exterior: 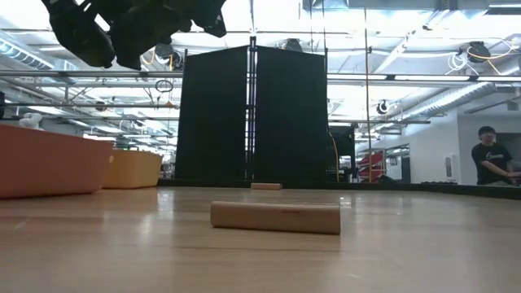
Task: Sort blocks
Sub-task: Put the bottom right brown block in the blue bin
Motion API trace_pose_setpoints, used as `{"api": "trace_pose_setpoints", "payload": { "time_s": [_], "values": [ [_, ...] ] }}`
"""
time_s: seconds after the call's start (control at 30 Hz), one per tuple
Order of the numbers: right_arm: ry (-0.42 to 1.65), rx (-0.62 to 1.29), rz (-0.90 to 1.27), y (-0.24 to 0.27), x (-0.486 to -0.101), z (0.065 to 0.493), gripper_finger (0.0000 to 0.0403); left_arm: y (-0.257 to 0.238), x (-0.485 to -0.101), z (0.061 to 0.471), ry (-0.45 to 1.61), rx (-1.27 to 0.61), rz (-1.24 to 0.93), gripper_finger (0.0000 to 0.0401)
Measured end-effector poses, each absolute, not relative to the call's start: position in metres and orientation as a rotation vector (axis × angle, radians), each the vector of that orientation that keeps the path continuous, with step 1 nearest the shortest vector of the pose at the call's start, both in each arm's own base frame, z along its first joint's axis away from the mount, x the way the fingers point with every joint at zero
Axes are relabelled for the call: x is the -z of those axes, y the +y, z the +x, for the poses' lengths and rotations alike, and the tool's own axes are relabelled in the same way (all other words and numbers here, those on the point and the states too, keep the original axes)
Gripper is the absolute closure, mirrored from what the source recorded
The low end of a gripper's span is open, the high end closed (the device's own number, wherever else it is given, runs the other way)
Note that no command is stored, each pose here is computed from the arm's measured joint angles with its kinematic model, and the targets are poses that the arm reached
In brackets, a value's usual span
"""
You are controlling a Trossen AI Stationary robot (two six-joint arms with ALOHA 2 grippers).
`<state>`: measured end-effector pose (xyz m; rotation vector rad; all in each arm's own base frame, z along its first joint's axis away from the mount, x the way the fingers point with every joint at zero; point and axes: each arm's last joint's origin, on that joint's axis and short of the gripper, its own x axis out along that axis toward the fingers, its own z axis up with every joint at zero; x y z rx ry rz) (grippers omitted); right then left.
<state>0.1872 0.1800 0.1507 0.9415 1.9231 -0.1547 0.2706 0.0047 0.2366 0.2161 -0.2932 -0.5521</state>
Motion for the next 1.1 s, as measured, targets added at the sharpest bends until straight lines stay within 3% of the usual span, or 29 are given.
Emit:
{"api": "trace_pose_setpoints", "payload": {
  "time_s": [0.5, 1.1],
  "values": [
    [2.082, 0.122, 0.892, 0.184, -0.124, 0.189, 0.0222, 0.005, -0.237, 0.271, -0.301, 0.549, 0.239, 0.0240],
    [2.001, 0.126, 1.041, 0.156, -0.134, 0.211, 0.0222, 0.009, -0.237, 0.270, -0.310, 0.527, 0.272, 0.0240]
  ]
}}
